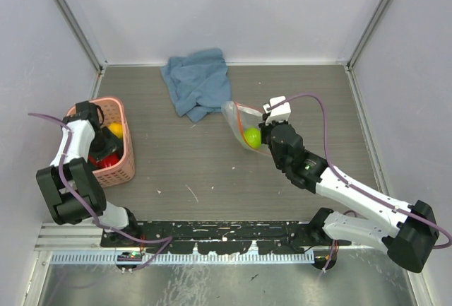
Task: Place the food in the zip-top bag and seal the zipper
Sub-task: Pick up the fake fruit from the bin.
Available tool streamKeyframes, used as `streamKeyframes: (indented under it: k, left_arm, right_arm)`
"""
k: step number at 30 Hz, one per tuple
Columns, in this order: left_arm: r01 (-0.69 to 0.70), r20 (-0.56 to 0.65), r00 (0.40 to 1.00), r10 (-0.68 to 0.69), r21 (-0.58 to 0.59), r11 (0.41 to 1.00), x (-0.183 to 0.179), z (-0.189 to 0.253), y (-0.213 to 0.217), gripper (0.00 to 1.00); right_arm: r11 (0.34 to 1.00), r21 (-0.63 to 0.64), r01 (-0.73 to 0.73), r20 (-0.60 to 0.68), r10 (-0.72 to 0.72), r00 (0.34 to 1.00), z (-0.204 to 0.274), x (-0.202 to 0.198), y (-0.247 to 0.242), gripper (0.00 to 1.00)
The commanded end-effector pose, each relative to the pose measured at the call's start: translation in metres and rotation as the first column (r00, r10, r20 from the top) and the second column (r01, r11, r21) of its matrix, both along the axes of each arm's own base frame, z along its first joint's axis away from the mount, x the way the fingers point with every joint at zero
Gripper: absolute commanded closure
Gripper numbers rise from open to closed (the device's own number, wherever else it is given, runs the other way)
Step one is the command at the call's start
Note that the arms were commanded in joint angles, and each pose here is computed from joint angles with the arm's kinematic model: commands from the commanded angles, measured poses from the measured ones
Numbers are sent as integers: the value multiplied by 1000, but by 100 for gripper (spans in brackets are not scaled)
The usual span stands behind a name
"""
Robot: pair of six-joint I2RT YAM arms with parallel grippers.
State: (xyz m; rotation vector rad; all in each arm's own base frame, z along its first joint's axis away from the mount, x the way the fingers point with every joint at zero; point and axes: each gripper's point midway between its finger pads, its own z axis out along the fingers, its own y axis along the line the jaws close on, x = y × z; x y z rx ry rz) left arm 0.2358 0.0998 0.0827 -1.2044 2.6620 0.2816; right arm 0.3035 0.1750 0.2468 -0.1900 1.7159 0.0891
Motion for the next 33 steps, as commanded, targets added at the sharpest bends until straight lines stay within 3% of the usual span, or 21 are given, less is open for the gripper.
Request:
streamKeyframes:
  k: [1, 7, 18, 22, 28, 33]
  left_arm:
    - [4, 113, 994, -8, 38, 999, 11, 19, 4, 14]
    - [1, 202, 979, -13, 60, 998, 15, 41, 4, 34]
    - [-5, 347, 938, -26, 90, 996, 17, 67, 0, 46]
    - [-3, 340, 940, -24, 77, 997, 17, 56, -2, 43]
    - [36, 201, 979, -35, -3, 999, 15, 20, -9, 33]
    - [51, 156, 987, -41, -61, 997, 18, 5, -15, 26]
  right_arm:
    - [998, 58, 7, 42, -9, 999, 16, 1, 0, 99]
    - [998, 55, 16, 45, -19, 999, 19, 1, -3, 99]
    - [999, 30, 17, 21, -17, 1000, 16, 4, 1, 99]
    - [1000, 24, 18, 16, -18, 1000, 16, 5, 2, 99]
    - [999, 22, 23, 15, -24, 1000, 14, 5, 1, 99]
    - [999, 25, 20, 14, -20, 1000, 13, 4, 1, 99]
